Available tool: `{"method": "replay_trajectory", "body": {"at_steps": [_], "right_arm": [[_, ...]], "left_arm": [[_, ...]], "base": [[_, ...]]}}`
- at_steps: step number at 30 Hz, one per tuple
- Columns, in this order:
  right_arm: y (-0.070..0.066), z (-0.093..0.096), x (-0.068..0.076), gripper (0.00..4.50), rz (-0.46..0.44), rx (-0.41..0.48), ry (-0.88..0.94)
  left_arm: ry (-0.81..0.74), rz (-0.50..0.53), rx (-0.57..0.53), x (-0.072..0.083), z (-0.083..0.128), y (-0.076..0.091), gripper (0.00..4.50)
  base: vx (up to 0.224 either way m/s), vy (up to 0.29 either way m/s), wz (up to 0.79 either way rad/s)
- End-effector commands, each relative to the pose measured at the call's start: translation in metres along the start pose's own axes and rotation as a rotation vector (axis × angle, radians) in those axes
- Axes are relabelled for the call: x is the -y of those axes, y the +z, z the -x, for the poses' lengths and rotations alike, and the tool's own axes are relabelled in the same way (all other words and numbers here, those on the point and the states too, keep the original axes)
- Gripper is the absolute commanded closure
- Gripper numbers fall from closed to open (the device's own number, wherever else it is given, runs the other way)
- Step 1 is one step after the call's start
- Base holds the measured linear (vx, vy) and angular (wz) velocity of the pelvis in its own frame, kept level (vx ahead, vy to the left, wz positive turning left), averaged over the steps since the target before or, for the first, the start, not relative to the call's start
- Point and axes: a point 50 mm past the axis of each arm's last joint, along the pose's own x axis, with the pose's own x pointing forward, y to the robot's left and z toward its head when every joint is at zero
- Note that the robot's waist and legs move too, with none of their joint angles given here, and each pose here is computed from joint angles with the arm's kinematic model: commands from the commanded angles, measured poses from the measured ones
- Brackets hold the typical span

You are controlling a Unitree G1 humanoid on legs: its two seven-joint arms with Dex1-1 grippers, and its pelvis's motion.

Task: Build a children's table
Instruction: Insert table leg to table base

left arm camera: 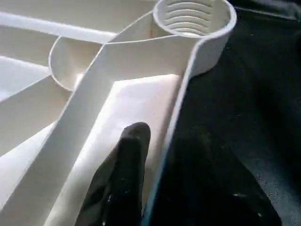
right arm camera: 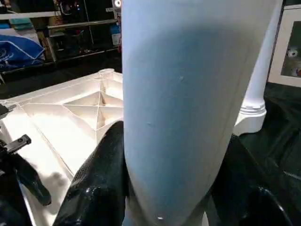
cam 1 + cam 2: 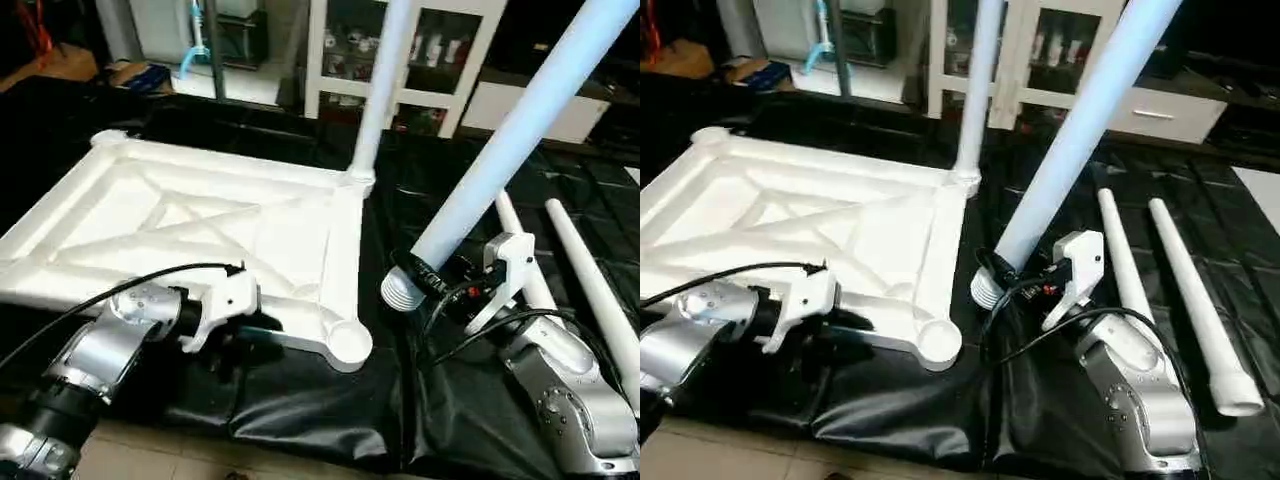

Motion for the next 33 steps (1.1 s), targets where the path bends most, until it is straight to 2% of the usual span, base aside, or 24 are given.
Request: {"method": "replay_trajectory", "body": {"at_steps": [1, 8, 18, 22, 27, 31, 33], "right_arm": [[0.007, -0.002, 0.000, 2.62, 0.016, 0.021, 0.010], [0.008, -0.003, 0.001, 2.62, 0.020, 0.021, 0.014], [0.007, -0.009, -0.002, 2.62, -0.001, 0.026, 0.025], [0.004, -0.015, -0.004, 2.62, -0.018, 0.020, 0.035], [0.000, -0.028, 0.001, 2.62, -0.009, -0.018, 0.027], [0.004, -0.036, 0.001, 2.62, -0.017, -0.002, 0.046], [0.005, -0.046, 0.003, 2.62, -0.020, -0.001, 0.053]], "left_arm": [[-0.002, -0.056, 0.023, -0.005, 0.003, 0.010, 3.24], [0.011, -0.071, 0.006, -0.008, 0.004, 0.010, 3.71], [0.095, -0.052, -0.073, -0.009, -0.010, 0.008, 3.83], [0.170, 0.025, -0.102, -0.011, -0.018, 0.005, 3.83], [0.258, 0.127, -0.071, -0.012, -0.030, 0.011, 3.83], [0.293, 0.127, -0.117, -0.012, -0.028, 0.010, 3.84], [0.334, 0.160, -0.134, -0.014, -0.024, 0.010, 3.84]], "base": [[0.000, 0.000, 0.00], [0.000, 0.000, 0.00], [0.000, 0.000, 0.00], [0.000, 0.000, 0.00], [0.000, 0.000, 0.00], [0.000, 0.000, 0.00], [0.000, 0.000, 0.00]]}}
